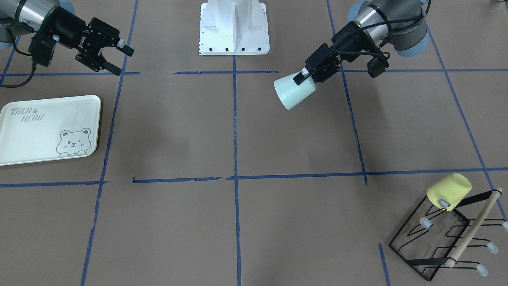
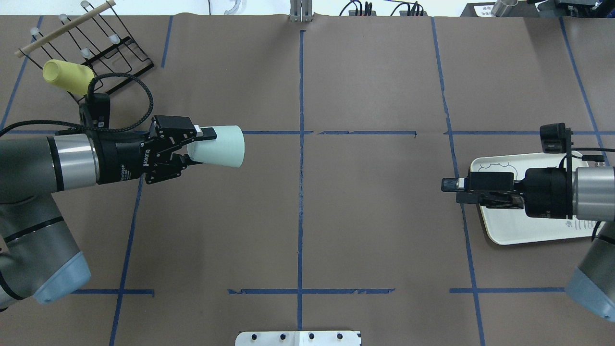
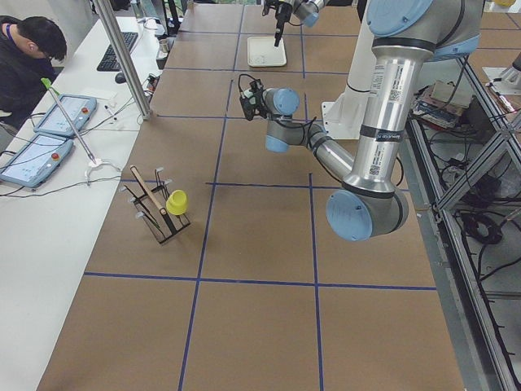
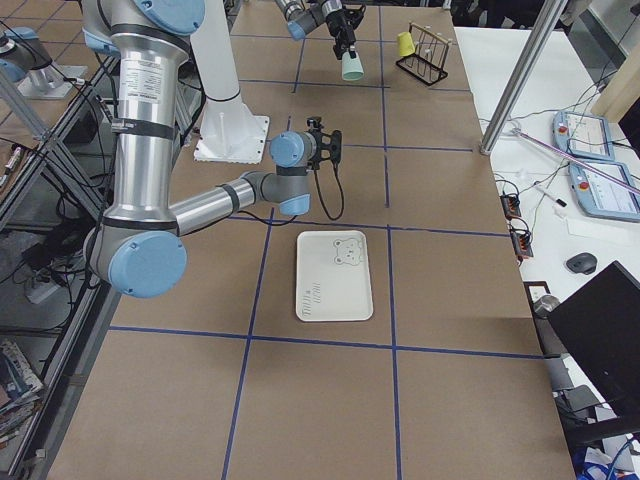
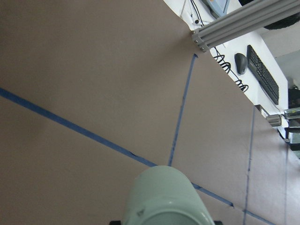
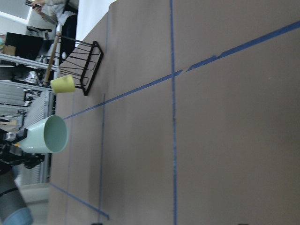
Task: Left arm grabs green cup and hands to right arm on tray
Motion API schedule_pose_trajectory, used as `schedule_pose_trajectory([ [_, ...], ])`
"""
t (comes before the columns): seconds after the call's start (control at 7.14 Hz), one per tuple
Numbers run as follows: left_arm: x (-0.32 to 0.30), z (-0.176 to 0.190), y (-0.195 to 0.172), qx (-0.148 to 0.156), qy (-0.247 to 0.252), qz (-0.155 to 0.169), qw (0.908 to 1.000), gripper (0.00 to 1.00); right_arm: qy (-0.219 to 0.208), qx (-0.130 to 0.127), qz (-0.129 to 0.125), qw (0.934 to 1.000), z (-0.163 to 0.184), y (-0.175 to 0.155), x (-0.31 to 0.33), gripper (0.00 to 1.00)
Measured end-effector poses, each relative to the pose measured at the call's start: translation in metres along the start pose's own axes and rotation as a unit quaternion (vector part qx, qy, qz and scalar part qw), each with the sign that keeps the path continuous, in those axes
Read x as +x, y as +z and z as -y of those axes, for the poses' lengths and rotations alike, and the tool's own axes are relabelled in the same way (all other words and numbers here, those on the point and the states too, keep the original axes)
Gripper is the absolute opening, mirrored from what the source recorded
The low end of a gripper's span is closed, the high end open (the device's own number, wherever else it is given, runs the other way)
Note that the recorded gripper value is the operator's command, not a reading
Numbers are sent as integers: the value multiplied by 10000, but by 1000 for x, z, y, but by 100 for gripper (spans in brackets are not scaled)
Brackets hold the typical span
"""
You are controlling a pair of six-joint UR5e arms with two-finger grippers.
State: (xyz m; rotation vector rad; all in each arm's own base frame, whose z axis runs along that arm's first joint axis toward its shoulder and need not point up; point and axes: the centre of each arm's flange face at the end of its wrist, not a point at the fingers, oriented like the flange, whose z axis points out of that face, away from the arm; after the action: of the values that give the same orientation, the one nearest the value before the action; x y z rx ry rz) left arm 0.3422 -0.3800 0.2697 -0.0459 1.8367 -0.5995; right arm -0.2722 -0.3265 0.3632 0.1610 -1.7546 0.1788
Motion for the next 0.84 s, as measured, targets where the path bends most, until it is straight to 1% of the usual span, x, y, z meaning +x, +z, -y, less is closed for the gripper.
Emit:
schedule_pose_trajectory([
  [0.14, 5, -12, 0, -277, -140, -331, 9990, 8, 111, -170, 622, 9979, -2, 19, 0, 100],
  [0.28, 8, -26, 3, -560, -174, -607, 9964, 8, 143, -328, 1197, 9922, -5, 38, 1, 100],
  [0.42, 5, -45, 9, -911, -191, -847, 9920, 8, 181, -398, 1723, 9841, -14, 58, -5, 100],
  [0.56, -4, -61, 16, -1246, -207, -1064, 9863, 8, 279, -373, 2147, 9756, -26, 81, -20, 100],
  [0.7, -12, -69, 24, -1455, -220, -1222, 9815, 7, 395, -344, 2455, 9680, -38, 102, -38, 100],
  [0.84, -16, -74, 32, -1564, -230, -1299, 9788, 7, 486, -334, 2633, 9629, -48, 118, -52, 99],
])
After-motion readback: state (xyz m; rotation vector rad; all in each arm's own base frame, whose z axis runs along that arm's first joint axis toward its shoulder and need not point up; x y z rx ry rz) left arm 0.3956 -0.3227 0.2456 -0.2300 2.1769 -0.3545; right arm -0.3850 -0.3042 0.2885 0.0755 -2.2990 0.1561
